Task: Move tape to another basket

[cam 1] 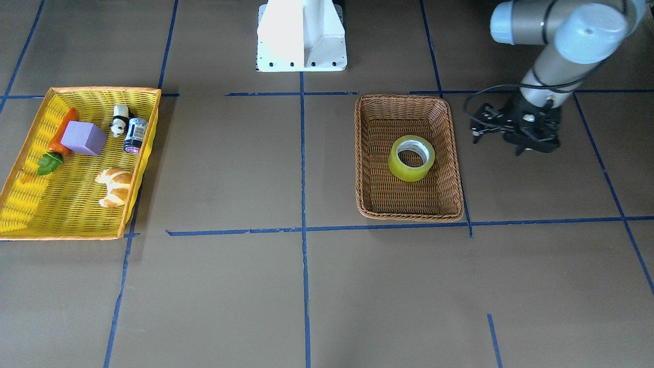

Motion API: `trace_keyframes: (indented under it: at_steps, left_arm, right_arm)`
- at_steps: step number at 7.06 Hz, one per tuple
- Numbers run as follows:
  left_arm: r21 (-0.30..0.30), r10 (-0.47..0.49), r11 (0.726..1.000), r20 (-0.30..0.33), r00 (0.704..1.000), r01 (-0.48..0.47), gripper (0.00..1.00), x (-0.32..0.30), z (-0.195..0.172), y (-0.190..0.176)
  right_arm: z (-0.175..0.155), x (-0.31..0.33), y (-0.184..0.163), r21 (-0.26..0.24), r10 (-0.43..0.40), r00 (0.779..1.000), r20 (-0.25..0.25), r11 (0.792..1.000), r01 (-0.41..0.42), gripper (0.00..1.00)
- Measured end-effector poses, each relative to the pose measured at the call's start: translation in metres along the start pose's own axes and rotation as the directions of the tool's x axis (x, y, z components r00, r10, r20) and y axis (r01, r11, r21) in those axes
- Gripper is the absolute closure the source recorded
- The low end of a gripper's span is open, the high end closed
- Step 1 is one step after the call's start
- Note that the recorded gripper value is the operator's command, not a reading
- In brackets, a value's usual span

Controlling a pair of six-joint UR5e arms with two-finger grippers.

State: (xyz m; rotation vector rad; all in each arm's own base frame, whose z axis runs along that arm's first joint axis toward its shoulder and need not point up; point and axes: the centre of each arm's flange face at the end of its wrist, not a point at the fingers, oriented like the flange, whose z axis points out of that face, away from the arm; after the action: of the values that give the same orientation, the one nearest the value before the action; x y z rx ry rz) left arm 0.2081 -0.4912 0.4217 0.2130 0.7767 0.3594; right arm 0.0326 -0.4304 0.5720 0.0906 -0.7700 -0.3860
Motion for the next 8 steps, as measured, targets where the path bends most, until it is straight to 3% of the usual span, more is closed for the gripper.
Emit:
trace_keyframes:
  at_steps: [2, 3, 5, 8]
  left_arm:
    - [-0.037, 0.073, 0.997, 0.067, 0.995, -0.07, 0.0, -0.136, -0.042, 0.043]
    - [-0.068, 0.045, 0.997, 0.086, 0.995, -0.039, 0.0, -0.184, -0.061, 0.068]
    - [-0.113, -0.091, 0.989, 0.064, 0.994, 0.098, 0.0, -0.238, -0.066, 0.13]
    - [-0.156, -0.209, 0.965, 0.034, 0.977, 0.212, 0.0, -0.265, -0.042, 0.178]
  right_arm:
    - [0.01, 0.021, 0.013, -0.02, 0.057, 0.998, 0.003, 0.998, -0.057, 0.0]
    - [0.014, 0.03, 0.017, -0.027, 0.12, 0.993, 0.003, 0.992, -0.12, 0.0]
    - [0.016, 0.036, 0.019, -0.03, 0.207, 0.978, 0.002, 0.978, -0.207, 0.0]
    - [0.014, 0.035, 0.016, -0.026, 0.22, 0.975, 0.003, 0.975, -0.22, 0.0]
